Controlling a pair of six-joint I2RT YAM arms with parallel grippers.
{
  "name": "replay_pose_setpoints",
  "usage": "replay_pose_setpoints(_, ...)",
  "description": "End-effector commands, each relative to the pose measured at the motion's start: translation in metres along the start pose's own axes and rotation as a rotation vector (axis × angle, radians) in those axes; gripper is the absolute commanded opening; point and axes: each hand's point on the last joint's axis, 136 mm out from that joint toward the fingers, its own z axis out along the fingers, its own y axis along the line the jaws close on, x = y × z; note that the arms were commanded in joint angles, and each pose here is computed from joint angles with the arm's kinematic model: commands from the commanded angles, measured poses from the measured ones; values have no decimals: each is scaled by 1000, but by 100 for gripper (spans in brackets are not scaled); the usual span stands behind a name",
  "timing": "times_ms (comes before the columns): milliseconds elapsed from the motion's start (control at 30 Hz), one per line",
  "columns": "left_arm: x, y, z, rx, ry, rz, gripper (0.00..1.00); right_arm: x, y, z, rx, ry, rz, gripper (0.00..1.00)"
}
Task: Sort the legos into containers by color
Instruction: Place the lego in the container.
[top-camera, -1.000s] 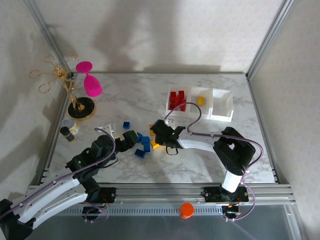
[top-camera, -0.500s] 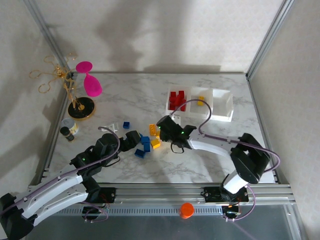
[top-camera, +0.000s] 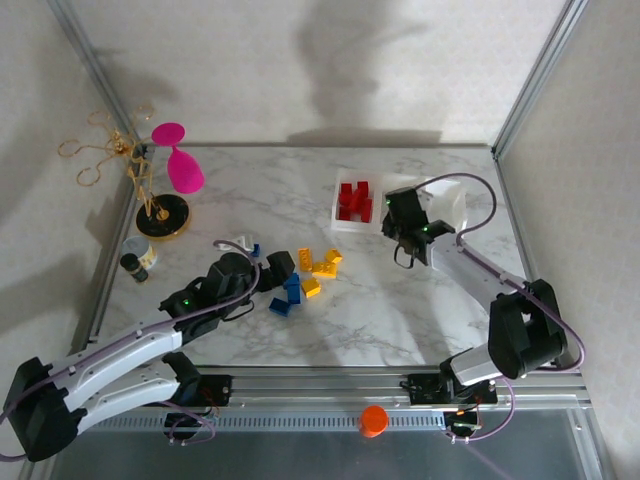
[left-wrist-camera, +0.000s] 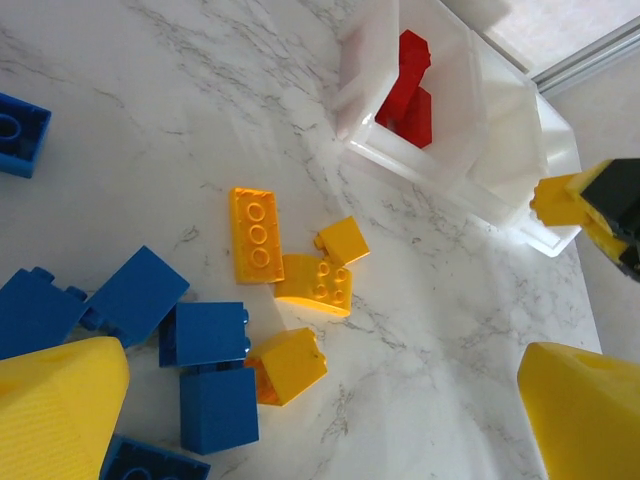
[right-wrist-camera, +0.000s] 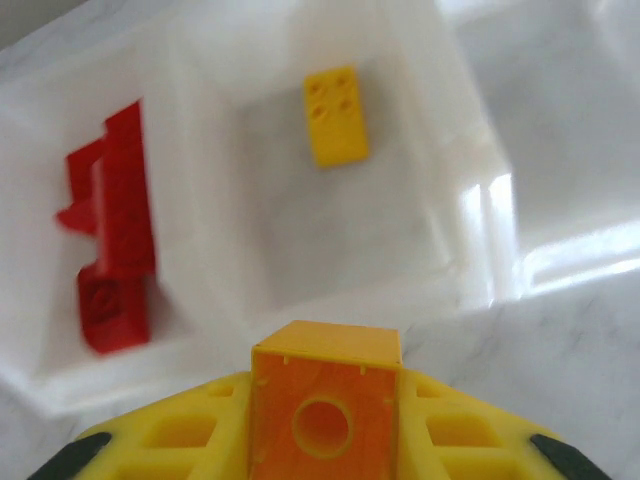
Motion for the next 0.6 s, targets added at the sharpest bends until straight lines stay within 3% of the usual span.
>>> replay_pose_setpoints(0, -16, -26, 1, 62, -34, 5, 100, -32, 5, 23, -8, -48, -37, 30)
replay_pose_setpoints(233, -23, -34, 10, 60, -52, 9, 100, -60, 3, 81, 25, -20, -33, 32)
replay_pose_setpoints(300, -23, -35, 12, 57, -45, 15, 100, -63, 8, 92, 22, -10, -47, 39)
replay_pose_setpoints(567, -24, -41, 10, 77, -35, 13, 100, -75, 22, 72, -30, -36, -67, 62)
